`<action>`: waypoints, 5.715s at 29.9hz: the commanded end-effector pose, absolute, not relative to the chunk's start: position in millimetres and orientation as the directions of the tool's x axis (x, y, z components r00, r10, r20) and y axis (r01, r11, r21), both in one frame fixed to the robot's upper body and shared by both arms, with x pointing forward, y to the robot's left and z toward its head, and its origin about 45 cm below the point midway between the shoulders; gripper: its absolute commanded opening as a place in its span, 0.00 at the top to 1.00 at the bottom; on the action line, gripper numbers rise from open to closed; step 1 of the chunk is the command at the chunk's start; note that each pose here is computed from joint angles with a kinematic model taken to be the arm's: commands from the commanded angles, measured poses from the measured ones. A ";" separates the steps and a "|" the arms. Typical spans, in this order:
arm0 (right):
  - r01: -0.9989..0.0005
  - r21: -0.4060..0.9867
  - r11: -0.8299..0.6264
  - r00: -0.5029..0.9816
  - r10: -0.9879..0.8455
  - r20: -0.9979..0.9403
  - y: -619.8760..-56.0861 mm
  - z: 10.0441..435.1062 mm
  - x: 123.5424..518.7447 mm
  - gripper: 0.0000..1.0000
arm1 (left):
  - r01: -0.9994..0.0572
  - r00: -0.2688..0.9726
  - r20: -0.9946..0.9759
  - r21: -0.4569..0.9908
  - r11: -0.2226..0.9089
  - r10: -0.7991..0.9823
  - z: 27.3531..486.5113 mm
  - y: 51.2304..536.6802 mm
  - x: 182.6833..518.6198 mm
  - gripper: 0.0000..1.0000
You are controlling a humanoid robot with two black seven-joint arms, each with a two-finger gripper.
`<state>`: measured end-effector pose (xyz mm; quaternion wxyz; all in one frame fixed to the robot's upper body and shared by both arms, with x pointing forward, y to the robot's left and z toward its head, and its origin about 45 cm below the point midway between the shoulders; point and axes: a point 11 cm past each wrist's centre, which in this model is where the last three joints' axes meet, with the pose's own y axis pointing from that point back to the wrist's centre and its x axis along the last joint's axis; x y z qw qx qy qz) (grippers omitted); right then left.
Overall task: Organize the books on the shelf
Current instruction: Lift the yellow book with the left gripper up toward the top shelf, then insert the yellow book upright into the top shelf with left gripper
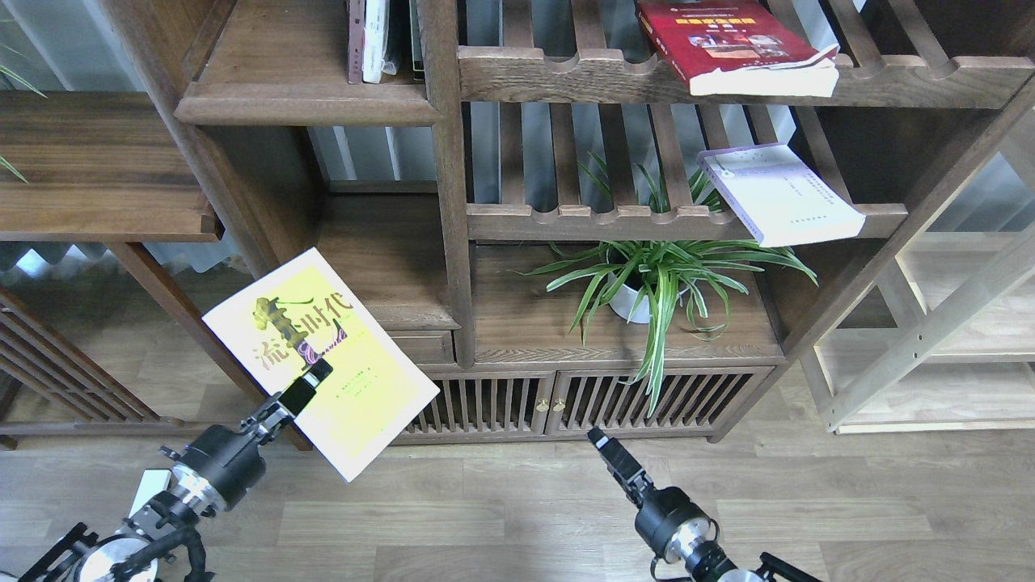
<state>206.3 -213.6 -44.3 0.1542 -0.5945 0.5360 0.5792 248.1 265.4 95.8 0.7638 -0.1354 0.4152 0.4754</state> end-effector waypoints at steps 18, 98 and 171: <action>-0.832 0.433 -0.348 -0.257 -0.449 -0.856 -219.3 -42.5 218.1 0.01 | -0.901 0.327 -0.535 0.072 0.427 0.779 200.5 325.8 245.8 0.98; -0.832 0.437 -0.342 -0.268 -0.441 -0.856 -218.5 -44.0 215.6 0.01 | -0.941 0.334 -0.132 0.007 0.338 0.933 431.2 321.3 434.1 0.96; -0.831 0.431 -0.352 -0.291 -0.385 -0.876 -207.5 -44.6 197.0 0.01 | -0.943 0.247 0.033 0.238 0.232 0.968 403.5 245.3 518.8 0.97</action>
